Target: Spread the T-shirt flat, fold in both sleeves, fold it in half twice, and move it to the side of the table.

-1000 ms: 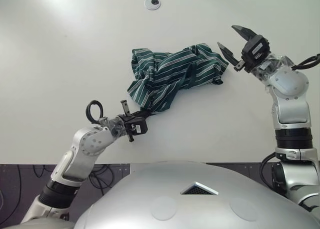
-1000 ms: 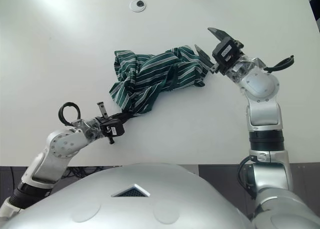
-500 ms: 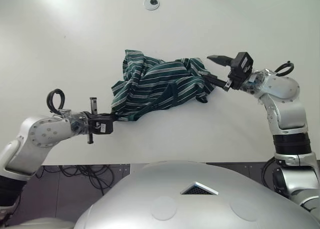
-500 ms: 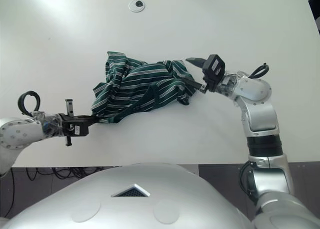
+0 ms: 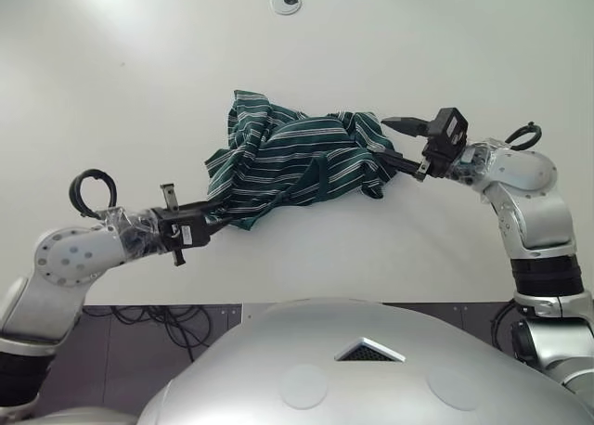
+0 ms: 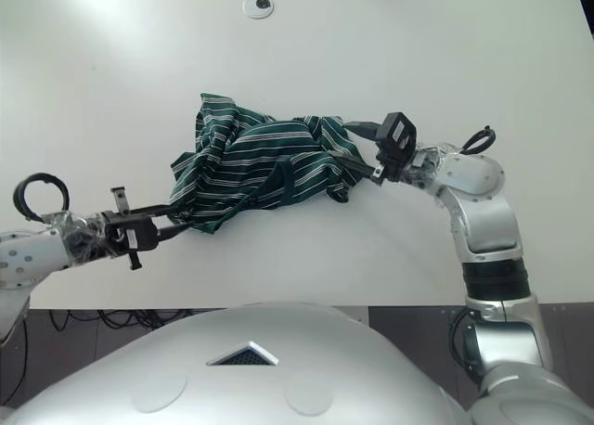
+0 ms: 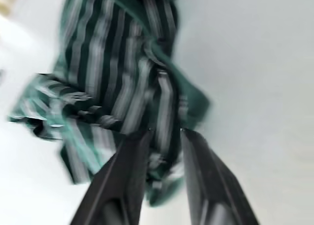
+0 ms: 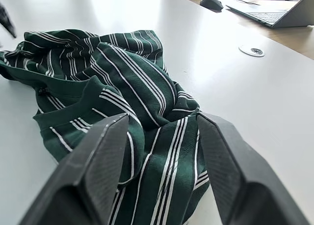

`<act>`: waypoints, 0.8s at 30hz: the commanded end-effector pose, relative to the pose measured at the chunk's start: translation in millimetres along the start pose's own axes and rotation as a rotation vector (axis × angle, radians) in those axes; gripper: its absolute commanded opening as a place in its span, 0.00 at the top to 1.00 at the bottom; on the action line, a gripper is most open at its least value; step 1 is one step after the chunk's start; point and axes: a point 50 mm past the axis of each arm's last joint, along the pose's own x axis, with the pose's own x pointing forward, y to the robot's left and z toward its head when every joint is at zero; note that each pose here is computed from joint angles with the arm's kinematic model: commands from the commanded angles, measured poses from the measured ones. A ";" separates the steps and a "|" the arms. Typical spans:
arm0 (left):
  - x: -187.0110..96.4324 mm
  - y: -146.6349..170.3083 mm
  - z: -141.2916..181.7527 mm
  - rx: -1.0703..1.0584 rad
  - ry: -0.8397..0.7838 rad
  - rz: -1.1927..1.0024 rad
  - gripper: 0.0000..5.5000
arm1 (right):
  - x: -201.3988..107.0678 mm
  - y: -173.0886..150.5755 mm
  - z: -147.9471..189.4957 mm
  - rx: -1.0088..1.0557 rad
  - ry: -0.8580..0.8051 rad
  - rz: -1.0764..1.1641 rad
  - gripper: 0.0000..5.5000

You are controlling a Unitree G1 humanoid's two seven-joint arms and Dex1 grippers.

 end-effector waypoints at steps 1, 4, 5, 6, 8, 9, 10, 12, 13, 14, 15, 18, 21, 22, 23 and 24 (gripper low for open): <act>4.3 -20.8 -4.7 -0.007 0.028 -0.074 0.68 | -4.3 -1.3 1.7 -0.026 0.004 -0.023 0.54; 12.5 -23.2 -15.3 0.035 0.095 -0.040 0.68 | -3.8 -0.7 1.6 -0.031 0.004 -0.024 0.54; 14.5 -19.3 -17.7 0.060 0.114 -0.008 0.68 | -3.6 -0.4 1.6 -0.033 0.004 -0.023 0.54; 15.8 -15.7 -19.1 0.081 0.125 0.018 0.68 | -3.5 0.0 1.7 -0.036 0.004 -0.022 0.54; 18.2 -10.9 -20.5 0.127 0.143 0.056 0.68 | -3.7 0.9 1.7 -0.040 0.005 -0.020 0.54; 19.6 -10.2 -21.1 0.148 0.151 0.065 0.68 | -4.1 1.2 1.6 -0.042 0.005 -0.021 0.54; 20.7 -10.3 -21.7 0.167 0.158 0.066 0.68 | -4.5 1.4 1.4 -0.043 0.006 -0.022 0.54; 22.4 -12.9 -23.6 0.178 0.165 0.060 0.68 | -4.3 1.2 1.4 -0.046 0.007 -0.022 0.54; 22.9 -13.8 -24.5 0.179 0.168 0.056 0.68 | -4.2 1.1 1.4 -0.047 0.007 -0.022 0.54; 23.7 -16.5 -25.7 0.172 0.165 0.038 0.68 | -4.1 1.0 1.5 -0.048 0.007 -0.023 0.54; 24.2 -19.7 -26.6 0.168 0.165 0.015 0.71 | -4.3 0.9 1.5 -0.049 0.006 -0.024 0.54; 24.2 -26.3 -28.3 0.158 0.162 -0.033 0.79 | -4.0 -0.1 2.1 -0.053 0.002 -0.028 0.54; 24.0 -23.9 -26.7 0.163 0.150 -0.021 0.86 | -3.4 -0.9 2.8 -0.056 -0.003 -0.032 0.54; 24.3 -23.3 -25.8 0.167 0.144 -0.020 0.90 | -3.4 -1.5 3.2 -0.057 -0.006 -0.034 0.54; 24.6 -23.0 -24.9 0.171 0.139 -0.021 0.92 | -3.6 -2.0 3.5 -0.058 -0.008 -0.037 0.54; 24.9 -23.0 -24.4 0.174 0.136 -0.023 0.96 | -3.6 -2.5 3.9 -0.058 -0.010 -0.039 0.54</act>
